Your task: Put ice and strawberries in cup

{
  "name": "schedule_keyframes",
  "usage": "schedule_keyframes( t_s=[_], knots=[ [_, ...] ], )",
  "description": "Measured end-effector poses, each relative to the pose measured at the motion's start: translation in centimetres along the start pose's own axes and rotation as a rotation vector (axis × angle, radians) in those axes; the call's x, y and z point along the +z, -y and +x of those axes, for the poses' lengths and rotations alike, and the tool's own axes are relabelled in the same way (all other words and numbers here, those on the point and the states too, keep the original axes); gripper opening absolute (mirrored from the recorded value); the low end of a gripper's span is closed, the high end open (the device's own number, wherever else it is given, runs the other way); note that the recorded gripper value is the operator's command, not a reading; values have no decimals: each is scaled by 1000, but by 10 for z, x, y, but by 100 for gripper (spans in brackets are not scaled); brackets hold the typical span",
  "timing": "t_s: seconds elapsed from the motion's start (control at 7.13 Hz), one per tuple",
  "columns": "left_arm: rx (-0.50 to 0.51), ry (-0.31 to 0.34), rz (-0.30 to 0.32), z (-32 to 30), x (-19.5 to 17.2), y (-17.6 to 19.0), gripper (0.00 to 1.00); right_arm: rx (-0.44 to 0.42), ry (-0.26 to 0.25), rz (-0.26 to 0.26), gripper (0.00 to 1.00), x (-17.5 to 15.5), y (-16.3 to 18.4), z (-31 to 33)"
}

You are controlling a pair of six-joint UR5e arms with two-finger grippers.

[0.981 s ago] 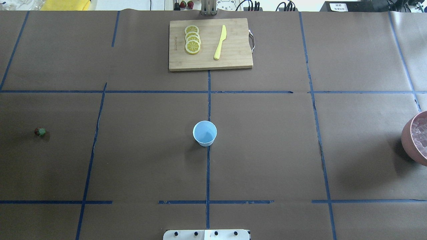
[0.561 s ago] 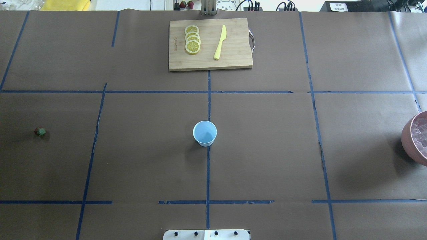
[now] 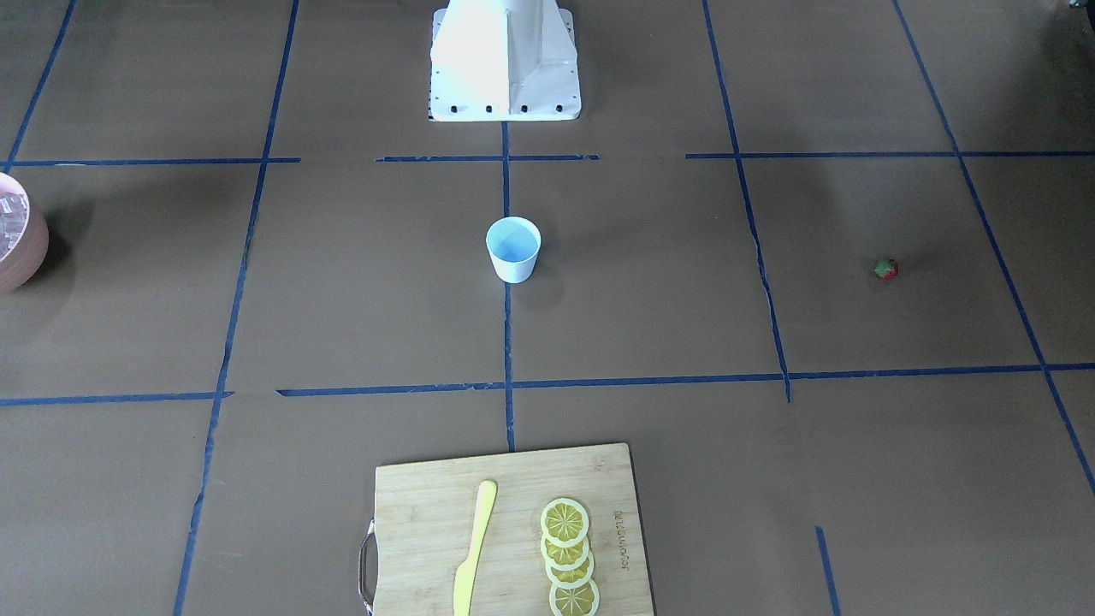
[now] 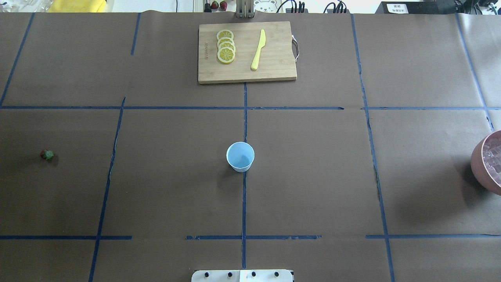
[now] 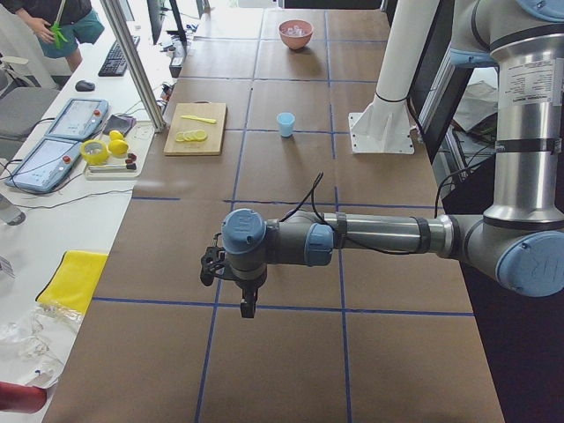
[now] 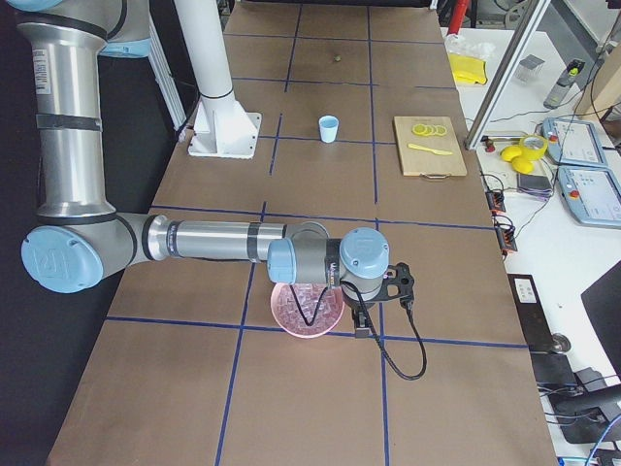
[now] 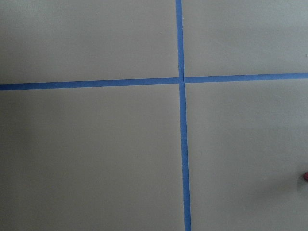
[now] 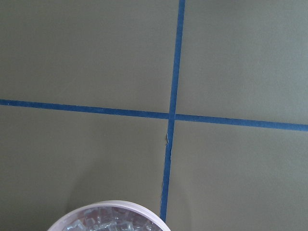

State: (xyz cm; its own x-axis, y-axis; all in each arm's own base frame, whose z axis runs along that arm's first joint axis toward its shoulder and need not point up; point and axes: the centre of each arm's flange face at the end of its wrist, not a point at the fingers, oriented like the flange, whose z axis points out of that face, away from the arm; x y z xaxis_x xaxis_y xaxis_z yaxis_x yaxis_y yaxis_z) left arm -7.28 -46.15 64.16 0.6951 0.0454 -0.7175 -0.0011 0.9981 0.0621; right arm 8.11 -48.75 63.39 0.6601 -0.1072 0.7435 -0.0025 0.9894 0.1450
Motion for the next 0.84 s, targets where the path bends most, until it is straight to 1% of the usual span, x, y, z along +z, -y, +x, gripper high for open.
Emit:
schedule_keyframes(
  t_s=[0.28,0.42,0.56,0.84],
  knots=[
    [1,0,1,0,-1,0,100,-122,-3,31,97,24,-23,-14],
    [2,0,2,1,-1,0,100,-166,-4,35,94,37,-36,-19],
    [3,0,3,1,-1,1,100,-197,-4,28,90,47,-43,-24],
    [4,-1,4,2,-2,1,100,-245,-8,-12,82,69,-45,-41]
  ],
)
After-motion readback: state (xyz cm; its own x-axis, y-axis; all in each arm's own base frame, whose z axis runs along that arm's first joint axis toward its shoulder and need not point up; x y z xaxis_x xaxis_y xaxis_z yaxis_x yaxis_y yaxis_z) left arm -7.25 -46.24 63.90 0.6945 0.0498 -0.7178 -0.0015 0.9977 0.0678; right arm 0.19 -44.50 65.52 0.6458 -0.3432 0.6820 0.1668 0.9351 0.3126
